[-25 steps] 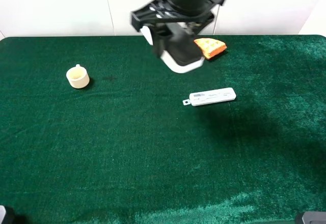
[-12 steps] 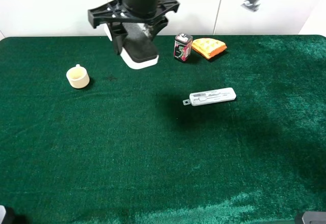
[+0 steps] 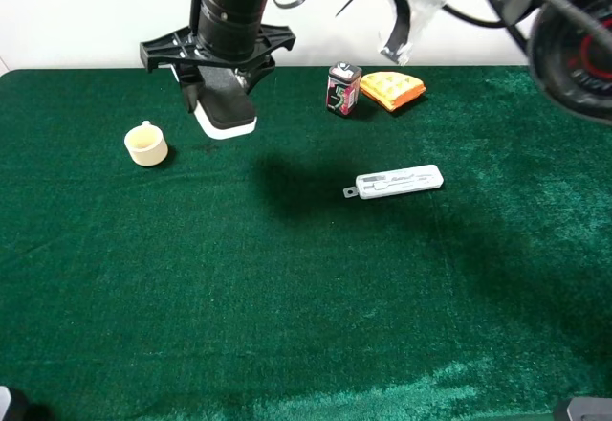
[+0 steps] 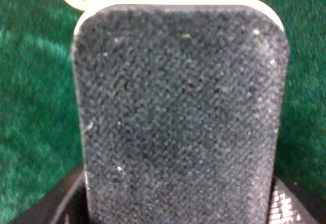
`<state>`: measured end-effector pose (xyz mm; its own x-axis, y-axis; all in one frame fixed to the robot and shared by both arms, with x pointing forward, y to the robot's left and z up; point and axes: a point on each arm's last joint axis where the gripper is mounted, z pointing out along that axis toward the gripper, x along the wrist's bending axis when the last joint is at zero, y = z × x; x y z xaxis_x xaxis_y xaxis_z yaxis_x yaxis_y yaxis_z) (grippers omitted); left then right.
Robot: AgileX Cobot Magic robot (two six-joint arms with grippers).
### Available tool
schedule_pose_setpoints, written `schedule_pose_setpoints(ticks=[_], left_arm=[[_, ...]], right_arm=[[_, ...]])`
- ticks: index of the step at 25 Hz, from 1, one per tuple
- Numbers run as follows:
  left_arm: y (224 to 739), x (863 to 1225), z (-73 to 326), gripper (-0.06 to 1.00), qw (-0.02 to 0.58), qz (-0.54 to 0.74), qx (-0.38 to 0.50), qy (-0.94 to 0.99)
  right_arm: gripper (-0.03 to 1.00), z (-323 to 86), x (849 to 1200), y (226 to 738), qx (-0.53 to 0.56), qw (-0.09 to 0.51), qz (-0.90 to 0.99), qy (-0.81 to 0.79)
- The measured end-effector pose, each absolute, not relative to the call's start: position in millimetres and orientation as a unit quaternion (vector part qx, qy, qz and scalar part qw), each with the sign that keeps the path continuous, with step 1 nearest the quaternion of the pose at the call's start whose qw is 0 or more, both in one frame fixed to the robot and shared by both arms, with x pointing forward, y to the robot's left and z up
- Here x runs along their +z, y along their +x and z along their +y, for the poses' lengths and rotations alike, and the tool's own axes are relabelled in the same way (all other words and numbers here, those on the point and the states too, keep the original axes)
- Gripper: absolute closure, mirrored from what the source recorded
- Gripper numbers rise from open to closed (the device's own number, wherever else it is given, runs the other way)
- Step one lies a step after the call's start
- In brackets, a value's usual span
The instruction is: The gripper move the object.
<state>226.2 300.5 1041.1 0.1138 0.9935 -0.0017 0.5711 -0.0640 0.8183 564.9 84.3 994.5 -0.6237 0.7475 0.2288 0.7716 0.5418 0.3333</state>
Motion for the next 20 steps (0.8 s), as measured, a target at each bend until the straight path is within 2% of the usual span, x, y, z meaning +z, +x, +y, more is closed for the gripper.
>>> schedule_pose_setpoints(ticks=[10,20], left_arm=[[226.2,1041.1,300.5,-0.04,0.345,0.591,0.306,0.662],[226.2,1041.1,300.5,-0.04,0.345,0.591,0.306,0.662]], right_arm=[[0.51,100.9,969.8,579.9,-0.270,0.024,-0.844,-0.463],[0.51,109.6,927.1,589.2,-0.276,0.020,-0.836,-0.474]])
